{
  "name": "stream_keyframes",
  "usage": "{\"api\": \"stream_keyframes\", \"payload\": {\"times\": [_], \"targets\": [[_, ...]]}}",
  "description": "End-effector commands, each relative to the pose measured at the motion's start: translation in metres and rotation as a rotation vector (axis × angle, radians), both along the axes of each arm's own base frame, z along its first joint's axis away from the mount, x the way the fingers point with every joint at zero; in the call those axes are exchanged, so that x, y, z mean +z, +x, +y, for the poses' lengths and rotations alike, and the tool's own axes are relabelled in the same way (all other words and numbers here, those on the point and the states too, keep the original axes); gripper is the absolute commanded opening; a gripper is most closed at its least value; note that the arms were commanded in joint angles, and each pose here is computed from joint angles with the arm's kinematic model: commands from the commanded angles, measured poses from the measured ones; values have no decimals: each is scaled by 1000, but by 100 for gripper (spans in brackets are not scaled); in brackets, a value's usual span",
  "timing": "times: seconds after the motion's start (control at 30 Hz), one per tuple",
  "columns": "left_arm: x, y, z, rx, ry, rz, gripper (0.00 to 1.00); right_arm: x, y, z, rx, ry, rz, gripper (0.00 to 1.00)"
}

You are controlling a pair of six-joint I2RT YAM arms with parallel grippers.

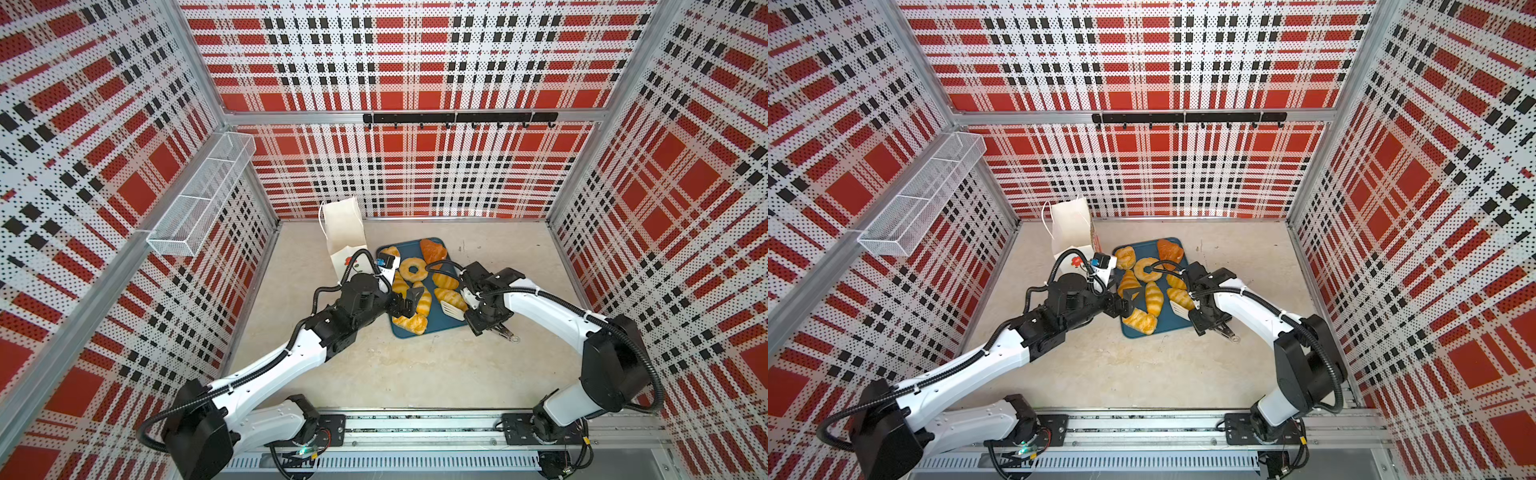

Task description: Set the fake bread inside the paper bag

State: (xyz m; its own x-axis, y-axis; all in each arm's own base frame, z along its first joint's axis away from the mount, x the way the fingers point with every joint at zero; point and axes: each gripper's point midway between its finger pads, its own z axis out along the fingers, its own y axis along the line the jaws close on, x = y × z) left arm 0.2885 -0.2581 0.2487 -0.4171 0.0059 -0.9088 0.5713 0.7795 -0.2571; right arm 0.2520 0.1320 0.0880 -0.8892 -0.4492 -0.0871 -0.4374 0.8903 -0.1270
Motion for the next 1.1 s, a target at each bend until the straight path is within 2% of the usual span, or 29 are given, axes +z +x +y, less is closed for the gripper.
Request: {"api": "stream_keyframes", "payload": {"times": [0.0, 0.17, 0.43, 0.67, 1.07], "targets": [[-5, -6, 13, 34, 29, -6, 99, 9, 0, 13, 12, 25, -7, 61], [-13, -14, 22, 54, 37, 4, 99, 13, -5, 15, -5, 29, -11, 61], [-28, -22, 37, 101, 102, 26, 100, 14, 2, 4, -74, -41, -38, 62], [-42, -30, 45, 134, 175, 38, 99, 5, 4, 9, -69, -74, -13, 63], [-62, -40, 48, 135, 223, 58, 99, -4, 13, 18, -74, -95, 13, 63]]}}
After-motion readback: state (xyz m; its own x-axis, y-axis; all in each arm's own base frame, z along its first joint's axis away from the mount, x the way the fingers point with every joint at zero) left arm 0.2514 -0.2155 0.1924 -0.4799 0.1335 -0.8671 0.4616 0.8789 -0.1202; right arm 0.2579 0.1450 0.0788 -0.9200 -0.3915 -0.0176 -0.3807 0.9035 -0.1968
